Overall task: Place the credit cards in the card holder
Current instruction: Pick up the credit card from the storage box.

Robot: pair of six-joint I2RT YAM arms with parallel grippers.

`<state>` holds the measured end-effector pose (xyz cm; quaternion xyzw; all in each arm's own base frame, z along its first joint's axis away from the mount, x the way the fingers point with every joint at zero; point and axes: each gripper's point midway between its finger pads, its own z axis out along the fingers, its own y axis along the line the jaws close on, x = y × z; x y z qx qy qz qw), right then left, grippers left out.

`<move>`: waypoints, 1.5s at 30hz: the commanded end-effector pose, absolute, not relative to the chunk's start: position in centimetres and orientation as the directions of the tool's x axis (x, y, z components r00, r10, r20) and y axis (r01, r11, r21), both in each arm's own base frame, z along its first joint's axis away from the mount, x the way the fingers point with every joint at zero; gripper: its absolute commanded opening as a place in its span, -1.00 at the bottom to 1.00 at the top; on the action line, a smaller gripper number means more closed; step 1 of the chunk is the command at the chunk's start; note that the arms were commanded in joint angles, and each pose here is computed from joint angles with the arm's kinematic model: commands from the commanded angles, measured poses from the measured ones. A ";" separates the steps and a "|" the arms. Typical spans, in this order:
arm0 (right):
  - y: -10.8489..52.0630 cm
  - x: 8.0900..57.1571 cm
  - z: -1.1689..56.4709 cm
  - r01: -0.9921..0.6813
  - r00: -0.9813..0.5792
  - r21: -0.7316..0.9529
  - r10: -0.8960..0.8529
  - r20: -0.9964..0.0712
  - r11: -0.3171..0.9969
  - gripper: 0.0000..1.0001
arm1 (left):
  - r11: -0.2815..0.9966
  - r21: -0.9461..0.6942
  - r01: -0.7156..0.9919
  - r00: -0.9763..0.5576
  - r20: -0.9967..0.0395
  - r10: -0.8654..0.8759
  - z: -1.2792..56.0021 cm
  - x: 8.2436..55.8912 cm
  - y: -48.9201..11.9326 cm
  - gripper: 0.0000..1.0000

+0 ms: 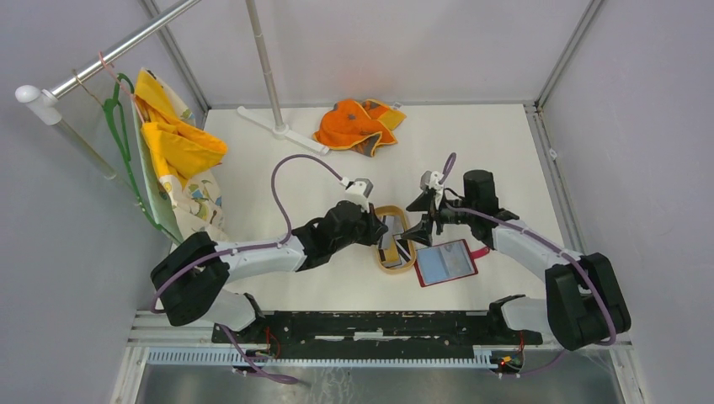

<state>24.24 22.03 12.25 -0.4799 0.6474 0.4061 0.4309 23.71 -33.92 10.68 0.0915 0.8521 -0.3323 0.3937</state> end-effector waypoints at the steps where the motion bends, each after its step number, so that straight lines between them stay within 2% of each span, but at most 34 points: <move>1: 23.6 26.0 14.3 -0.937 -0.256 0.212 -0.135 -0.957 0.279 0.82 | 0.709 -0.541 0.452 -0.538 -0.800 -0.267 15.2 25.7 -33.9 -0.96; 8: 23.9 24.9 12.9 -0.873 -0.400 0.370 -0.032 -0.916 0.317 0.78 | 0.651 -0.604 0.459 -0.493 -0.783 -0.379 16.5 25.9 -33.9 -0.96; 12: 25.0 23.9 12.3 -0.860 -0.458 0.434 -0.034 -0.888 0.268 0.75 | 0.620 -0.626 0.472 -0.472 -0.774 -0.422 17.3 25.9 -33.8 -0.96; 20: 26.0 23.3 12.5 -0.843 -0.498 0.480 -0.017 -0.867 0.242 0.71 | 0.529 -0.680 0.507 -0.491 -0.733 -0.471 17.7 25.0 -34.4 -0.96; 25: 26.3 23.2 12.7 -0.823 -0.533 0.519 -0.001 -0.846 0.230 0.60 | 0.493 -0.700 0.517 -0.510 -0.714 -0.480 17.5 24.5 -34.8 -0.96; 30: 26.4 23.0 12.6 -0.809 -0.557 0.545 0.008 -0.830 0.218 0.34 | 0.474 -0.714 0.516 -0.524 -0.701 -0.484 17.0 24.3 -35.0 -0.96; 38: 26.5 22.9 11.6 -0.788 -0.594 0.579 -0.010 -0.805 0.211 -0.45 | 0.474 -0.711 0.519 -0.541 -0.703 -0.462 16.2 24.3 -35.6 -0.95; 41: 26.5 22.9 11.6 -0.786 -0.596 0.582 -0.010 -0.803 0.209 -0.67 | 0.474 -0.711 0.520 -0.546 -0.703 -0.456 16.0 24.3 -35.4 -0.72; 45: 26.4 22.7 11.8 -0.786 -0.600 0.587 -0.012 -0.800 0.192 -0.86 | 0.449 -0.713 0.538 -0.565 -0.701 -0.435 15.7 24.1 -35.3 -0.41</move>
